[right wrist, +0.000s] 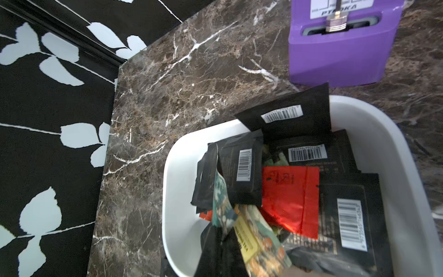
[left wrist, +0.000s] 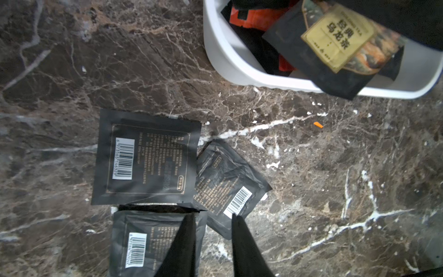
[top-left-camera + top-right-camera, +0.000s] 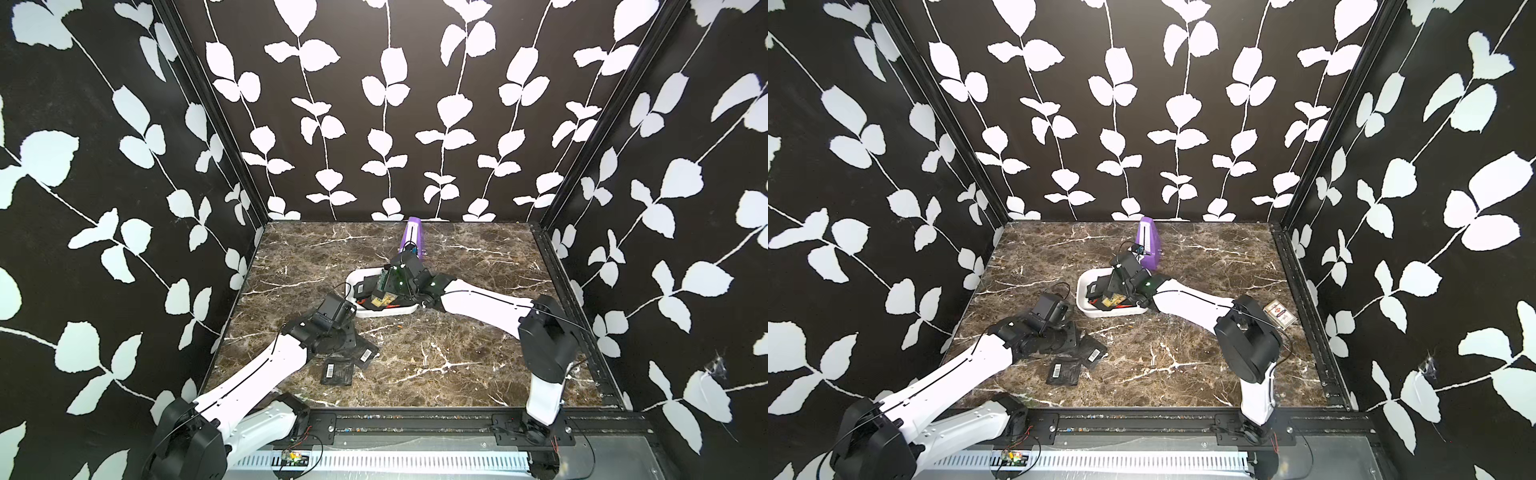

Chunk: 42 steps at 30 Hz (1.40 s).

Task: Put the tea bags into the storage box
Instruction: Place the tea bag in the storage box, then pick up the tea bag from the center of the board.

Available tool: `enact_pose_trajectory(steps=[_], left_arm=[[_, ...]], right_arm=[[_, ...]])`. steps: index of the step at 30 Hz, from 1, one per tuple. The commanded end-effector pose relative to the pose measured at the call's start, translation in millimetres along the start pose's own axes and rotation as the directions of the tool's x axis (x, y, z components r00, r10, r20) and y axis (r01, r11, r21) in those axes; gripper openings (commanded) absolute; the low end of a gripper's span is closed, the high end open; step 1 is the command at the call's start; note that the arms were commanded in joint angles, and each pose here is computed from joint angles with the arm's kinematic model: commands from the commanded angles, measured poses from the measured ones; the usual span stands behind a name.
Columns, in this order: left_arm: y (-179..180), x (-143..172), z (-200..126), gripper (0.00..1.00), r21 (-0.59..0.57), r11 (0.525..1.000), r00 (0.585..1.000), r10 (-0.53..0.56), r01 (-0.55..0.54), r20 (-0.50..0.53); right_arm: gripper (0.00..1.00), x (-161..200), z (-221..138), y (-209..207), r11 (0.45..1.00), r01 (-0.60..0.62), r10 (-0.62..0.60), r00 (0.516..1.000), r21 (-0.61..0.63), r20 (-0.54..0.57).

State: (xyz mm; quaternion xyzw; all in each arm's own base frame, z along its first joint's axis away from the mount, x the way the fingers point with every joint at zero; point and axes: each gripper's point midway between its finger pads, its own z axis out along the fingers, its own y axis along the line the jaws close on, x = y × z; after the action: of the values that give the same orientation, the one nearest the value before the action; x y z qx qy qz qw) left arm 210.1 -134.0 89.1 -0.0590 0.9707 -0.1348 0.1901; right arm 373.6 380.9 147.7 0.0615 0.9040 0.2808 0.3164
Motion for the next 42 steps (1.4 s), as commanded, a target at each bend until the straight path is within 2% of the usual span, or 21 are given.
enact_pose_trajectory(steps=[1, 5, 8, 12, 16, 22, 28, 42], left_arm=[[-1.2, -2.5, 4.4, 0.2, 0.01, 1.0, 1.0, 0.008, -0.008, 0.005], [-4.0, -3.1, 9.3, 0.19, 0.019, 1.0, 1.0, 0.011, -0.011, -0.003], [-5.6, -3.4, 13.2, 0.17, 0.023, 1.0, 1.0, 0.011, -0.011, -0.013], [-5.4, -3.8, 17.1, 0.12, 0.021, 1.0, 1.0, 0.014, -0.014, -0.017], [-2.6, -0.1, 23.9, 0.08, 0.012, 1.0, 0.999, 0.021, -0.02, -0.036], [1.4, 9.5, 34.6, 0.03, 0.008, 1.0, 0.997, 0.021, -0.02, -0.073], [10.7, 23.7, 44.6, 0.01, -0.002, 1.0, 0.995, 0.016, -0.016, -0.102], [25.5, 38.7, 57.5, 0.0, -0.049, 0.998, 0.989, 0.034, -0.041, -0.146]], right_arm=[[0.13, -14.7, -0.8, -0.4, 1.0, -0.015, 0.015, 1.0, 0.008, 0.02], [0.35, -17.3, -15.6, -6.2, 1.0, 0.006, -0.007, 0.999, 0.022, 0.031], [0.41, -19.5, -36.1, -10.4, 0.999, 0.031, -0.032, 0.999, 0.038, 0.032], [0.42, -2.4, -66.9, -21.8, 0.995, 0.075, -0.076, 0.997, 0.061, 0.014], [0.42, 44.3, -88.6, -25.2, 0.993, 0.111, -0.109, 0.993, 0.039, -0.049], [0.41, 122.7, -97.5, -15.2, 0.991, 0.124, -0.129, 0.986, -0.052, -0.107], [0.41, 165.8, -82.2, -20.3, 0.995, 0.061, -0.073, 0.987, -0.084, -0.14], [0.44, 205.0, -36.6, -11.5, 0.995, 0.039, -0.059, 0.975, -0.097, -0.214]])
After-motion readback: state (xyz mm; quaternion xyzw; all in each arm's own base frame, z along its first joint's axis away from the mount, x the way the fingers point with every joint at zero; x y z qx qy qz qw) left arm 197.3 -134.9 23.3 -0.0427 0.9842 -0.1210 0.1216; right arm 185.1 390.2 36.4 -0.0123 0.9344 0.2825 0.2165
